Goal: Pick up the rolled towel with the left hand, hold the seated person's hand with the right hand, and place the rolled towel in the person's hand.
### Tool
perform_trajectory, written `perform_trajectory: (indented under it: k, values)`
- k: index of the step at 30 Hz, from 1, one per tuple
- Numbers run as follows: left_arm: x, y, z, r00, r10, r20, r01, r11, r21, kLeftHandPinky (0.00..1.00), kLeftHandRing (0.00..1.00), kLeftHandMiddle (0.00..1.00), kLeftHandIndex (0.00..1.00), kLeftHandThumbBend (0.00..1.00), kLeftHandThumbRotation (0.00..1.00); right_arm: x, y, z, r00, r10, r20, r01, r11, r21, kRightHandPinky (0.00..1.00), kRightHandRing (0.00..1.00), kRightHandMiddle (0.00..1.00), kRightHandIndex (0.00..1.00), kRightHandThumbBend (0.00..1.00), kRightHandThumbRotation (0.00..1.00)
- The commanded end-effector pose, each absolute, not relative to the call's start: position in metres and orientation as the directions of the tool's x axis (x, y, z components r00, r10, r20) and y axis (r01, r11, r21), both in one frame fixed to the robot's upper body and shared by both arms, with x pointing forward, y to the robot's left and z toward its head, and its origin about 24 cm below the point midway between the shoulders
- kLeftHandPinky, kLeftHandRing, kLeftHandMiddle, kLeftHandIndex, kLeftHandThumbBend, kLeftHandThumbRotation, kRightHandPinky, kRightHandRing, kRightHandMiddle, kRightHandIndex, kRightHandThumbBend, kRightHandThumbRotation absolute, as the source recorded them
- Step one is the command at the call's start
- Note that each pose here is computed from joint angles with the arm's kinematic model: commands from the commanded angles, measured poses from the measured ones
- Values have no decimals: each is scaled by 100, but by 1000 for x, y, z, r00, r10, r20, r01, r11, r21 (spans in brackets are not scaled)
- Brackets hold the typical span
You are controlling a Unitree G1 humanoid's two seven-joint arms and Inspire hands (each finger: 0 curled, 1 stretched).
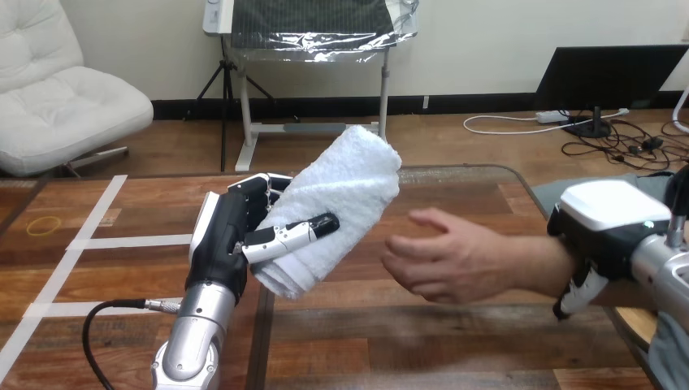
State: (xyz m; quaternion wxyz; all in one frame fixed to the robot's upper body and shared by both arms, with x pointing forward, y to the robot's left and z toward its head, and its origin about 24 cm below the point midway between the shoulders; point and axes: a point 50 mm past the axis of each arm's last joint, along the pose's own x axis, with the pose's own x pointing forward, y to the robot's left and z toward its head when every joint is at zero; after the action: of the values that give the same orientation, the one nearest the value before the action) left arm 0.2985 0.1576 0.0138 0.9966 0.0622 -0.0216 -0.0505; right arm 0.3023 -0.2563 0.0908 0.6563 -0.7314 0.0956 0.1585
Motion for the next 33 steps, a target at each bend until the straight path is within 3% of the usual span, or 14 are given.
perform_trajectory:
  k: [1,33]
  values:
    - [322,153,49,978,-134,157,110,982,153,37,39,42,50,66,2,316,-240,153,984,155,-86,-72,-96,-993,8,15,23,27,70,0]
    - [336,132,66,958,-231,168,184,948,258,40,39,41,50,63,3,321,-224,178,977,209,-37,-13,-116,-993,8,15,23,28,73,0]
